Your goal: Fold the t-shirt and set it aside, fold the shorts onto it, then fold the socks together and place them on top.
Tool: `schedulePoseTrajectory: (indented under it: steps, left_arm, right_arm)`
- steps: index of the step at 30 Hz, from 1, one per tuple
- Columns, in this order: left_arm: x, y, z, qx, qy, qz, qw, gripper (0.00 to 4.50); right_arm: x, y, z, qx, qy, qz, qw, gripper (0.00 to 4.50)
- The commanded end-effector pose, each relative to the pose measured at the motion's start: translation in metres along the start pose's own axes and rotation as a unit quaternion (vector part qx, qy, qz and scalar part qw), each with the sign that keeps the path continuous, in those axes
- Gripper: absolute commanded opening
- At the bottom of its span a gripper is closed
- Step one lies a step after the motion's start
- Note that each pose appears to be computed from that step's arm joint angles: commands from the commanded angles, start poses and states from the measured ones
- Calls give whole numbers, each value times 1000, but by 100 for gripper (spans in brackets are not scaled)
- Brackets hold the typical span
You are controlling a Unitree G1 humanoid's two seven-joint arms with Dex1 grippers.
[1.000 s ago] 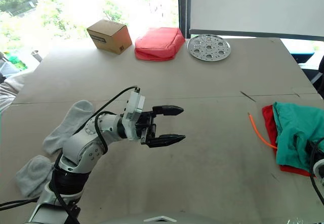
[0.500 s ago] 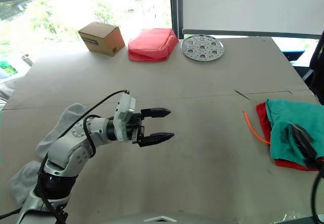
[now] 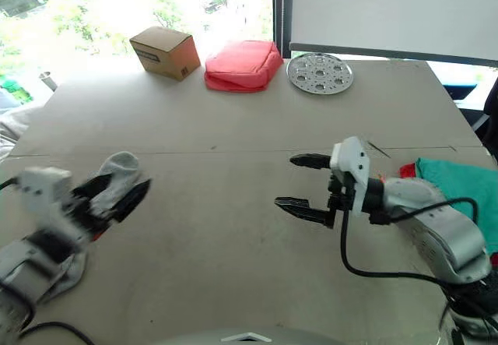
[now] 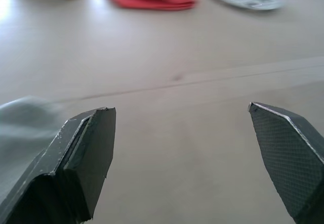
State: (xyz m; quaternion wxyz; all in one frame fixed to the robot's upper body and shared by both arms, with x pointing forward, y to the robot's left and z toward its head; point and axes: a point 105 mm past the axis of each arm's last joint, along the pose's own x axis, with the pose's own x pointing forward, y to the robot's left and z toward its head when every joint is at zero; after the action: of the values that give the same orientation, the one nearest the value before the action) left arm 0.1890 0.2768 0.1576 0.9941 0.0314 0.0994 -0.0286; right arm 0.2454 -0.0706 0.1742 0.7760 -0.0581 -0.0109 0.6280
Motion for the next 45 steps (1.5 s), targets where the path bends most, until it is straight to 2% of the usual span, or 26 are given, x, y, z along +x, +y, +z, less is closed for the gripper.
schedulePoseTrajectory:
  steps: [1,3,7,10,13,17,26,30,35,37,38,40,42,43,45]
  left_arm:
    - [-32,11,0,32,1,101,994,450]
    - [-43,14,-12,39,32,130,990,450]
    - [-52,4,-28,38,63,113,991,450]
    - [-59,18,-47,50,98,126,986,450]
    - [-59,26,-49,78,94,138,983,450]
    - [-58,54,-48,149,91,208,962,450]
    - [-51,77,-72,137,138,261,945,450]
    - [-45,74,-87,106,152,254,949,355]
    - [-43,75,-86,68,129,256,956,126]
    - [-39,72,-77,39,92,243,965,27]
    - [-38,70,-72,26,75,232,969,1]
    - [-35,63,-65,-3,50,203,978,1]
    - [-29,40,-44,-58,-12,118,991,1]
    - [-27,23,-33,-84,-35,57,994,1]
    - [-27,-19,-22,-138,-33,-70,987,1]
  right_arm:
    - [10,8,-3,-14,-15,49,999,447]
    - [14,8,-8,-18,-16,58,998,447]
    - [18,8,-10,-19,-23,60,998,447]
    - [17,7,-14,-29,-14,60,998,447]
    - [16,1,-16,-30,-15,46,998,447]
    - [16,-1,-17,-31,-16,30,999,447]
    - [13,-1,-15,-36,-10,15,999,447]
    - [12,-3,-14,-40,-5,8,999,450]
    - [12,-5,-12,-43,-3,0,999,450]
    - [12,-5,-12,-43,-3,-3,999,450]
    - [12,-5,-12,-42,-2,-4,999,450]
    - [12,-5,-12,-42,-2,-6,999,450]
    - [12,-7,-12,-41,-3,-13,999,450]
    - [12,-8,-11,-41,-3,-16,999,450]
    - [11,-9,-11,-40,-2,-23,999,450]
